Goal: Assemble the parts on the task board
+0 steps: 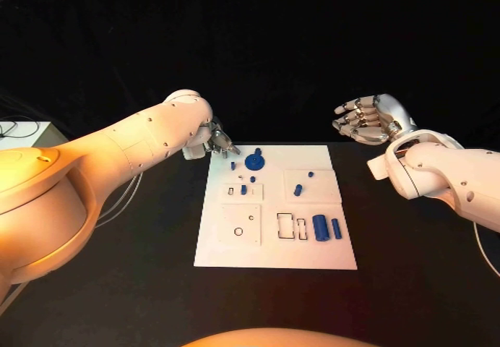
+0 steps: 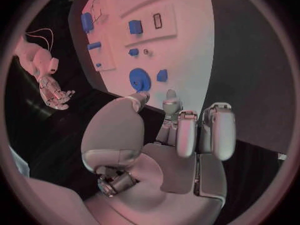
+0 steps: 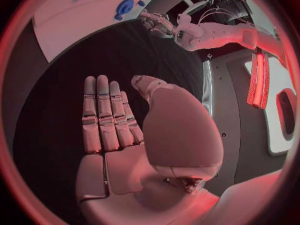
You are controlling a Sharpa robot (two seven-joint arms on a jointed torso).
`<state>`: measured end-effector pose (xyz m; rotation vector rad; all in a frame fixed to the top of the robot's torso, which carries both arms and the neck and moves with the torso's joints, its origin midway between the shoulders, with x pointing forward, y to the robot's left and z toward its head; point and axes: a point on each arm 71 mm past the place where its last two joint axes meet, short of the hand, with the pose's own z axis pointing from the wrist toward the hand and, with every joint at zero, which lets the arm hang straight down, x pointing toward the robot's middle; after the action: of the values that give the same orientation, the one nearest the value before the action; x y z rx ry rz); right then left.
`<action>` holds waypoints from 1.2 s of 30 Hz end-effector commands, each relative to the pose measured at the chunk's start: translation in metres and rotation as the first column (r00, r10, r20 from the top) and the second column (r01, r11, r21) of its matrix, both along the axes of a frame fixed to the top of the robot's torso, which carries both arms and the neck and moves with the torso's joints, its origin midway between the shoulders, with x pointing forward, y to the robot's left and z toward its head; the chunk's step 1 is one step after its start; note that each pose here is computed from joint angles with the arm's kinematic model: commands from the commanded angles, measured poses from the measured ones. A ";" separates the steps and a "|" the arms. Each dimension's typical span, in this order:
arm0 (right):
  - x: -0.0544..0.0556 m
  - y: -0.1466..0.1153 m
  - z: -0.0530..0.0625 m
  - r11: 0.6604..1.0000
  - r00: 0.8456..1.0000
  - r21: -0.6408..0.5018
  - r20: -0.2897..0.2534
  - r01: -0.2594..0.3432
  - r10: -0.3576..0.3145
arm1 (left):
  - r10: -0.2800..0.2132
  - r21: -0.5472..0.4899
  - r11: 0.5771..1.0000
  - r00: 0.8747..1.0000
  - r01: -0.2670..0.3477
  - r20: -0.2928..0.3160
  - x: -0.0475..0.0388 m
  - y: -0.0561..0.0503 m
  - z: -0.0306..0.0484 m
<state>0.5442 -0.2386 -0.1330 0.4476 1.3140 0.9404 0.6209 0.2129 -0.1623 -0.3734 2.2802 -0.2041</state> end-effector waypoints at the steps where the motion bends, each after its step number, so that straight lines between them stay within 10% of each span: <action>1: 0.000 -0.002 0.004 0.999 0.999 0.034 0.039 0.022 -0.023 | -0.035 0.022 0.999 0.998 0.036 -0.051 -0.0027 -0.003 -0.0038; 36: 0.002 0.000 0.002 0.999 0.999 0.036 0.007 0.035 -0.035 | -0.037 -0.010 0.999 0.996 0.036 -0.079 -0.0070 -0.010 -0.0162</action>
<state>0.5457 -0.2398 -0.1311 0.4944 1.2794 0.9339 0.6146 0.2072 -0.1783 -0.3389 2.3571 -0.1877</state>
